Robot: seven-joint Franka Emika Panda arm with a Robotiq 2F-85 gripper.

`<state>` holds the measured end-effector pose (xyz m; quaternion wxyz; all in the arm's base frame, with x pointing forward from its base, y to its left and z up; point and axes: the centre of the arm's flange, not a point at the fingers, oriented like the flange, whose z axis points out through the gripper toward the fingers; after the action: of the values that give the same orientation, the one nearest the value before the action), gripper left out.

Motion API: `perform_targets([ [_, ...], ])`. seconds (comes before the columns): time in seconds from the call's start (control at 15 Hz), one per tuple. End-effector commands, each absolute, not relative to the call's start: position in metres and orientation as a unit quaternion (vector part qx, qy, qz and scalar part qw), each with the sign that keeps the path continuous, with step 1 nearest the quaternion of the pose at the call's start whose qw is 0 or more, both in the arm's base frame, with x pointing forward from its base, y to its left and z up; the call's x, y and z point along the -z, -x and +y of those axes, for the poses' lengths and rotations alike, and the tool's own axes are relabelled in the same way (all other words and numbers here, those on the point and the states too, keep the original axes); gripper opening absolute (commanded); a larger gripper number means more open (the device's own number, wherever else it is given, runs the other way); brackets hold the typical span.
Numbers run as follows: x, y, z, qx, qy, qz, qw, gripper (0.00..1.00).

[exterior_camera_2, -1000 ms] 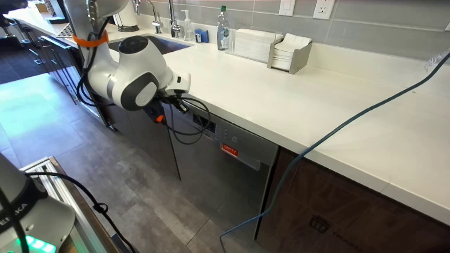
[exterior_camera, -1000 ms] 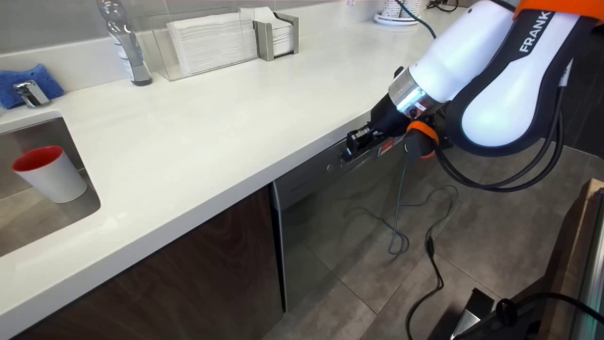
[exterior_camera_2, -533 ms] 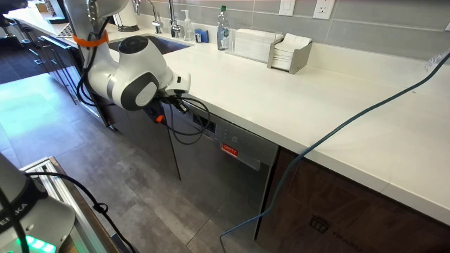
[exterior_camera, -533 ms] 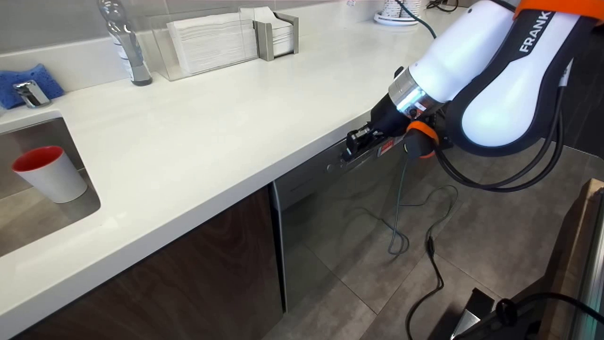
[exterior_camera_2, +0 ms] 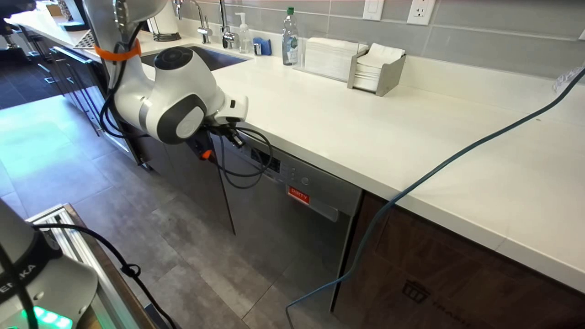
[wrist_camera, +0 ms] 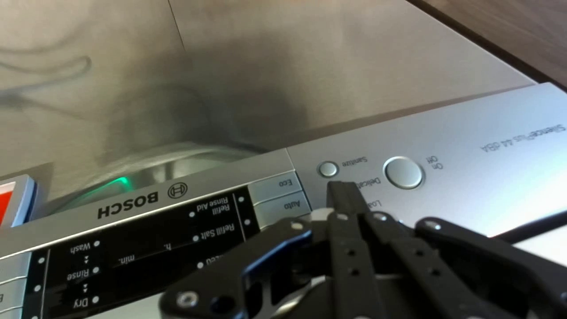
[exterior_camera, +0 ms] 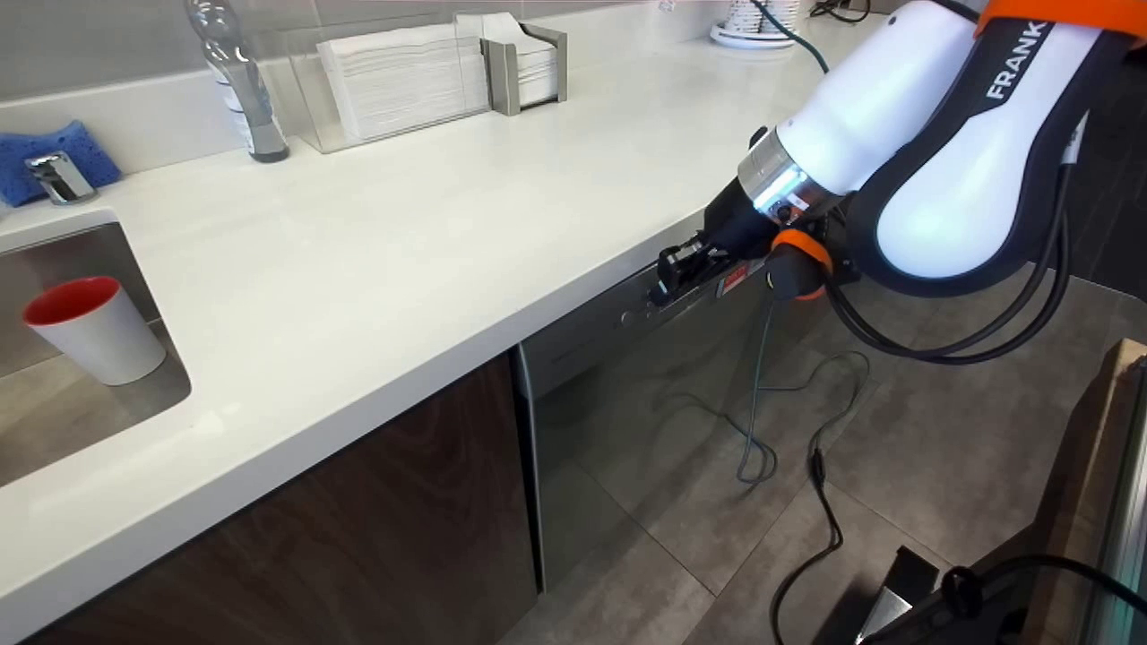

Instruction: Press the button on the oven

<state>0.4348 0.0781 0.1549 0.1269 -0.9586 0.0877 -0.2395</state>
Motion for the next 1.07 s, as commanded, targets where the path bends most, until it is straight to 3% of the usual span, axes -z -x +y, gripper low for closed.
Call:
perform_targets([
  [0.0, -0.157, -0.437, 0.066, 0.244, 0.957, 0.099, 0.121, 0.00],
  [0.8, -0.159, -0.413, 0.041, 0.172, 0.973, 0.123, 0.091, 0.00],
  [0.87, -0.160, -0.410, 0.041, 0.164, 0.975, 0.125, 0.088, 0.26],
  [1.0, -0.162, -0.402, 0.041, 0.141, 0.979, 0.126, 0.082, 0.33],
])
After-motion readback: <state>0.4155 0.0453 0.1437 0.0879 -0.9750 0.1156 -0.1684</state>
